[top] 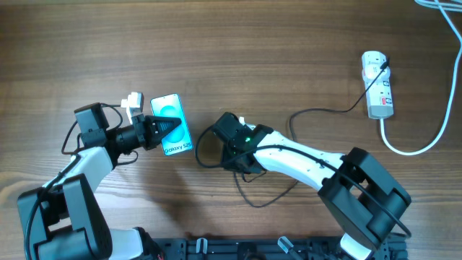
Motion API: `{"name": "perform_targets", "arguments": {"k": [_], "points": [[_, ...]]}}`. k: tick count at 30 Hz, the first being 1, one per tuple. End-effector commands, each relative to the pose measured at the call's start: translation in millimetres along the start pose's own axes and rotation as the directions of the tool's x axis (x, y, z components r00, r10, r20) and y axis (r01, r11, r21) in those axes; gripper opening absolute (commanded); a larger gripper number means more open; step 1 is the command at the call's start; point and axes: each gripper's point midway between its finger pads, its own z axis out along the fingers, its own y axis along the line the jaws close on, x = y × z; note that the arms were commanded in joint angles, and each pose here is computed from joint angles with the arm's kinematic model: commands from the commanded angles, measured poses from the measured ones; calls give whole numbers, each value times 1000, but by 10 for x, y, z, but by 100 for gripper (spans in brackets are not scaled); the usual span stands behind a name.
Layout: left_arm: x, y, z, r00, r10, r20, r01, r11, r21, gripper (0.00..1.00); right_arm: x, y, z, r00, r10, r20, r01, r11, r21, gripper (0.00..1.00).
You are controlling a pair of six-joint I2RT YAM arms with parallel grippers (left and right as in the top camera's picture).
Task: Plug charger to phone and switch on socket
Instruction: 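Lower the right gripper and grasp the USB-C cable plug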
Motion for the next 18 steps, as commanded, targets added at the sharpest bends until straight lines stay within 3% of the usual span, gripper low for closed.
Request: {"name": "perform_targets", "arguments": {"k": [1, 5, 10, 12, 14, 18], "points": [[8, -71, -14, 999, 36, -6, -35, 999, 25, 4, -192, -267, 42, 996, 72, 60, -76, 994, 73, 15], [8, -71, -14, 999, 36, -6, -35, 999, 25, 4, -230, -357, 32, 995, 82, 61, -88, 992, 95, 17], [7, -70, -15, 999, 36, -6, -35, 999, 24, 4, -373, -501, 7, 987, 152, 55, -156, 983, 92, 13], [8, -70, -15, 999, 36, -6, -35, 999, 25, 4, -275, -423, 16, 992, 126, 4, -126, 990, 64, 27], [8, -70, -14, 999, 36, -6, -35, 999, 24, 4, -202, -462, 14, 992, 122, -19, -120, 989, 87, 30], [7, -70, -15, 999, 36, -6, -35, 999, 24, 4, -104, -502, 85, 989, 132, -70, -124, 987, 106, 24]]}}
